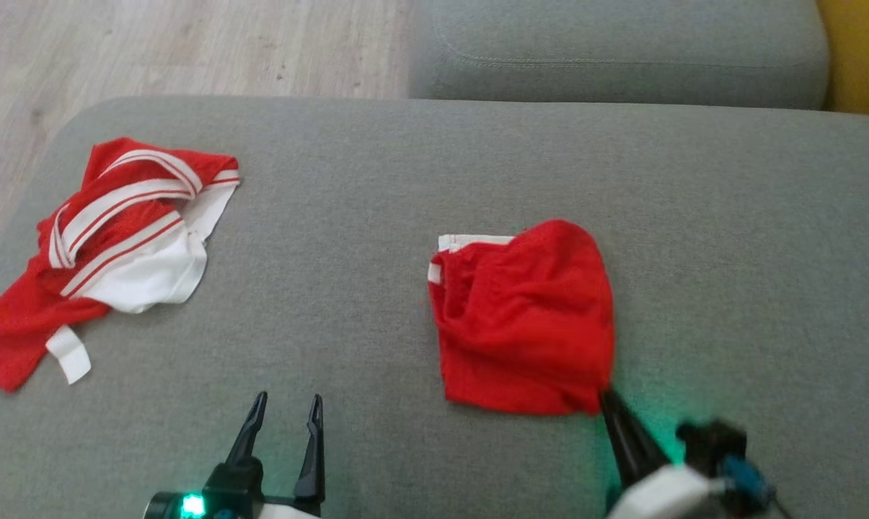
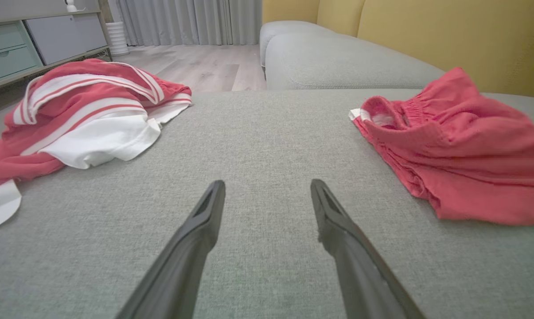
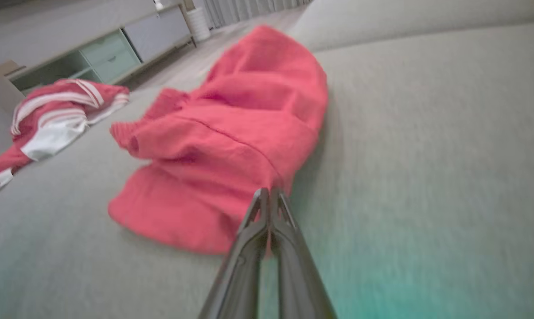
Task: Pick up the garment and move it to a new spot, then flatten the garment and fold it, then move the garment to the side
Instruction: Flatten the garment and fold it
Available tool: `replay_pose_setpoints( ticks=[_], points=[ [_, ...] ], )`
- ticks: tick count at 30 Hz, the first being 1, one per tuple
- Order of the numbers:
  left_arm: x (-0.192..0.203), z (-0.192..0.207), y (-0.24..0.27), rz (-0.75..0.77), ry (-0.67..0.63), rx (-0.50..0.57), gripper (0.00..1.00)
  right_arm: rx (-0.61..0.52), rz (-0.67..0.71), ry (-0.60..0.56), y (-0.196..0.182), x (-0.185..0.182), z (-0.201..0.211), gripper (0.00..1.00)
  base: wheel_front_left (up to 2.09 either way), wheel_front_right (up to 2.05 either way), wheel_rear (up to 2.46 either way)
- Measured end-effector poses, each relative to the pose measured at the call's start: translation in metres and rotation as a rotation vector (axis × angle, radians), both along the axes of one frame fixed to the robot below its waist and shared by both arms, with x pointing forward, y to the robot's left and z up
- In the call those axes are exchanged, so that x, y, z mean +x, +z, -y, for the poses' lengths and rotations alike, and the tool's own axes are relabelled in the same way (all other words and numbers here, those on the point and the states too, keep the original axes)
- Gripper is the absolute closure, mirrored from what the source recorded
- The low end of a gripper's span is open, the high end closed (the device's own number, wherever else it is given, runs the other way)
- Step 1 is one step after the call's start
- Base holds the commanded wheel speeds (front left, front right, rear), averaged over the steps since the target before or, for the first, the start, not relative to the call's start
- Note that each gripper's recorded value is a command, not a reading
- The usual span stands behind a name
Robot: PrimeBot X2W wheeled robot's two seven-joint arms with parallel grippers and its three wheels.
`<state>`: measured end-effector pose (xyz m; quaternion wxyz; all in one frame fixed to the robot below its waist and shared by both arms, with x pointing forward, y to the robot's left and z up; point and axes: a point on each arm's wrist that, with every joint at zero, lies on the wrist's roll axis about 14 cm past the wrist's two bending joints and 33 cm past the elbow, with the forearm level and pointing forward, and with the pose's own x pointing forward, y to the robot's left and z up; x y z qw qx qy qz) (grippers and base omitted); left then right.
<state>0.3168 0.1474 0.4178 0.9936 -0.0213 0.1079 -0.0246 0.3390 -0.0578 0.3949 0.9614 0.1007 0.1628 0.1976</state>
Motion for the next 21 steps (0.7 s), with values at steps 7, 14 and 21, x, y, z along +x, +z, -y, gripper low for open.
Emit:
replay_pose_setpoints(
  ticks=[7, 14, 21],
  points=[
    [0.005, 0.009, 0.002, 0.006, -0.033, -0.001, 0.00, -0.065, -0.103, -0.033, -0.033, -0.040, 0.025, 0.86, 0.00, 0.00, 0.00],
    [0.008, 0.013, 0.005, 0.017, -0.048, -0.001, 0.00, -0.038, -0.007, -0.113, -0.005, -0.021, 0.043, 0.00, 0.00, 0.00, 0.00],
    [0.015, 0.006, 0.015, 0.052, -0.028, 0.002, 0.00, -0.038, 0.242, -0.227, 0.066, 0.018, 0.077, 0.00, 0.00, 0.00, 0.00]
  ],
)
